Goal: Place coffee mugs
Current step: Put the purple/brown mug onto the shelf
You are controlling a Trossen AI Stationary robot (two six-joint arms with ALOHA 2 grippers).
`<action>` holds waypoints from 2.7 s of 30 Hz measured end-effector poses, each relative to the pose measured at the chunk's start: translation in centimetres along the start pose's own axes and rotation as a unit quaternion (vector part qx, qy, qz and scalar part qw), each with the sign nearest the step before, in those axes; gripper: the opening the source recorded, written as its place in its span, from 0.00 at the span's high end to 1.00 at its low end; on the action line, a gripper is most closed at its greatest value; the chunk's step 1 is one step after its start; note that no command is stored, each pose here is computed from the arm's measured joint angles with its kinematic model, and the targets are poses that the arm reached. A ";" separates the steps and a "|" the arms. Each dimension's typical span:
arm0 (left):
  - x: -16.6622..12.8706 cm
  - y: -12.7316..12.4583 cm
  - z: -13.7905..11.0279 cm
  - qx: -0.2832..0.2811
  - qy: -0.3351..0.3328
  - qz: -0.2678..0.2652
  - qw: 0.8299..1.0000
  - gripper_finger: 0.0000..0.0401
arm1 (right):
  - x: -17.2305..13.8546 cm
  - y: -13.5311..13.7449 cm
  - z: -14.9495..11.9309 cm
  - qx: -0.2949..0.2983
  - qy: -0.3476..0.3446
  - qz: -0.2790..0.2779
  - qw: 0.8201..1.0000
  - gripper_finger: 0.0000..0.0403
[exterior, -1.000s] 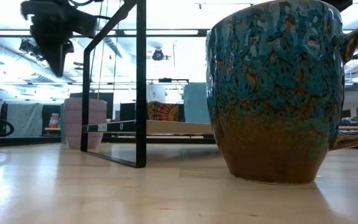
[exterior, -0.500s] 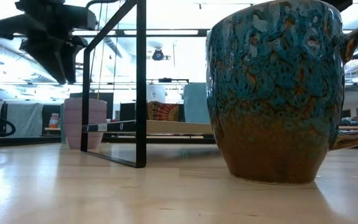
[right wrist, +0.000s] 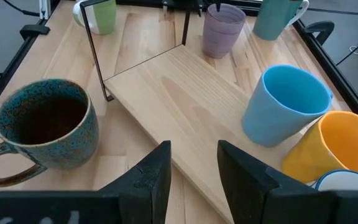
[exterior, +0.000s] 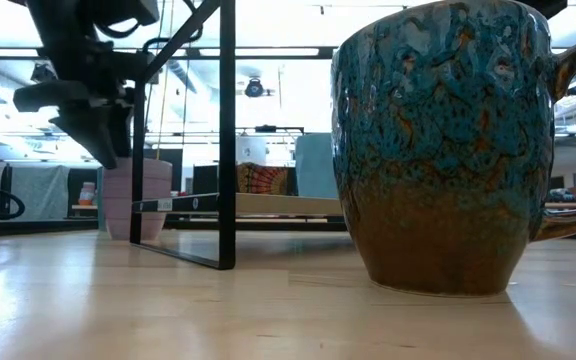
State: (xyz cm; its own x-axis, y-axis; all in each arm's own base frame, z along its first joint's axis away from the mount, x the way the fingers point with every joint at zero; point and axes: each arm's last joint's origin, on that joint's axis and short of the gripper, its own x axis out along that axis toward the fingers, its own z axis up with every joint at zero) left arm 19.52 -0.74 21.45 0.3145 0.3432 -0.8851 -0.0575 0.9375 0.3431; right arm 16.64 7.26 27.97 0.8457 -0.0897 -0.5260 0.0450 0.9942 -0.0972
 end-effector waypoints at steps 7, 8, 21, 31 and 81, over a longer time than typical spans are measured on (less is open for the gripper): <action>0.7 0.4 -0.2 0.002 0.004 -0.027 1.000 0.68 | 0.0 0.1 0.0 0.005 0.002 0.010 1.000 0.66; 0.7 0.4 -0.2 0.007 0.004 -0.026 1.000 0.71 | 0.0 0.1 0.0 0.005 0.002 0.010 1.000 0.66; -0.1 0.7 0.3 0.030 -0.009 -0.033 0.999 0.95 | 0.0 0.1 0.0 0.009 0.002 0.010 1.000 0.66; -4.2 4.1 3.8 -0.013 -0.059 -0.054 0.997 0.95 | -0.1 0.1 0.2 0.008 -0.002 0.010 1.000 0.66; 1.3 3.2 17.5 0.159 -0.043 -0.167 0.972 0.95 | -0.1 0.0 0.1 0.004 0.002 0.008 1.000 0.66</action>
State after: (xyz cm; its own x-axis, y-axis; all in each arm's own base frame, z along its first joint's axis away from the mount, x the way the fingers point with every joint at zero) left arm 36.28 1.72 26.91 0.3444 0.0046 -0.9388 0.3523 0.9263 0.1338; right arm 16.64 7.26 28.10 0.8443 -0.0747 -0.5306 0.0368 0.9960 -0.0817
